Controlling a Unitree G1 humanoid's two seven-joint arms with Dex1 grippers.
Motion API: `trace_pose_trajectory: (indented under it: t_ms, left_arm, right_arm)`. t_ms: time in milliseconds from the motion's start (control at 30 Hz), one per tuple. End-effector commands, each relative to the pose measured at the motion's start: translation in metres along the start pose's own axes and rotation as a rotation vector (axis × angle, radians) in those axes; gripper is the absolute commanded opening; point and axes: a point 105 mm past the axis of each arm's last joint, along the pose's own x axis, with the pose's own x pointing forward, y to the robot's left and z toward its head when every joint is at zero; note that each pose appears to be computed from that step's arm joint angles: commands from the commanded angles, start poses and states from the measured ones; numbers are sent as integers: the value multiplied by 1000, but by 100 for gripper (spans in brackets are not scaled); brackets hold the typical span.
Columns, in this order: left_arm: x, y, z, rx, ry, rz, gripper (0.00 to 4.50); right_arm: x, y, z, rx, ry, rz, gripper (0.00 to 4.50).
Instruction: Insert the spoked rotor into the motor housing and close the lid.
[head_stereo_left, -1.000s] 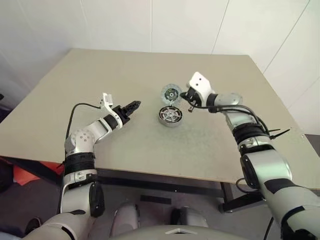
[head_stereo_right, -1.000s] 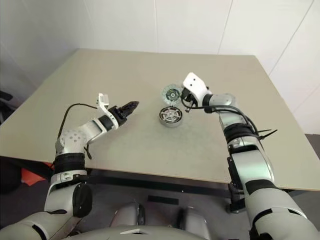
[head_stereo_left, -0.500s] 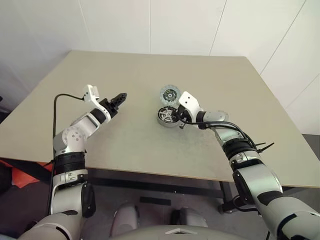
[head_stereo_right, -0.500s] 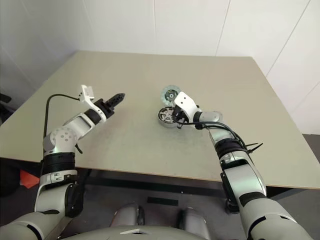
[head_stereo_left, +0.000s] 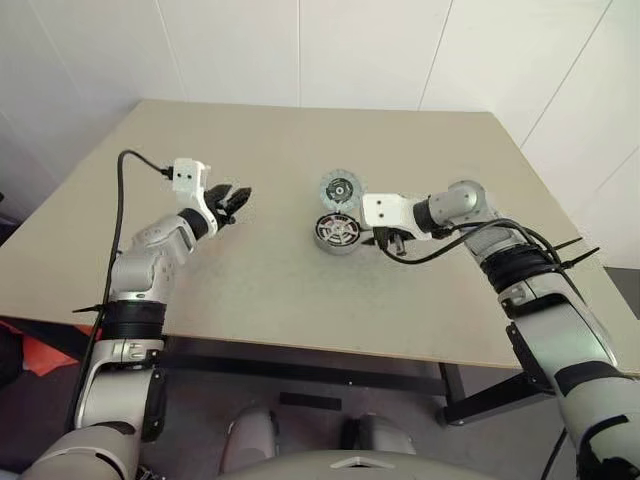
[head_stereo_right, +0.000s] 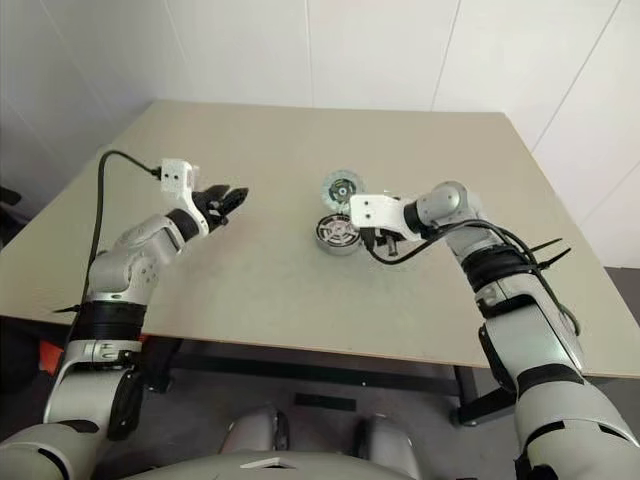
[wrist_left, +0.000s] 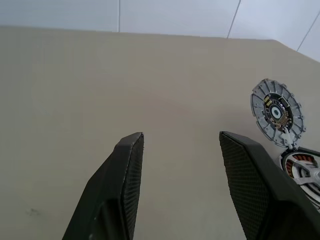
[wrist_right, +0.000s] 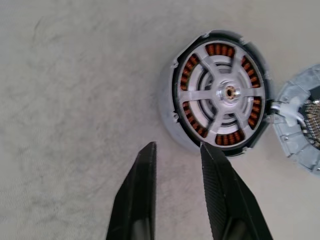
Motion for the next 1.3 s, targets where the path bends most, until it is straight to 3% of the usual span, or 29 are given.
trace_pose_trajectory:
  t_ms: [33,333,867,1300]
  left_arm:
    - [0,-9,20,207,-60,-29,254]
    - [-9,-15,-1,243,-42,-60,254]
    - [-4,-32,-21,202,-5,-89,254]
    - [-8,-29,-23,204,0,-69,254]
  right_arm:
    - [1,-9,2,-105,60,24,255]
    - [17,-14,17,-193,35,26,255]
    - [17,-31,42,-279,9,-17,255]
    - [27,-11,24,-280,55,73,255]
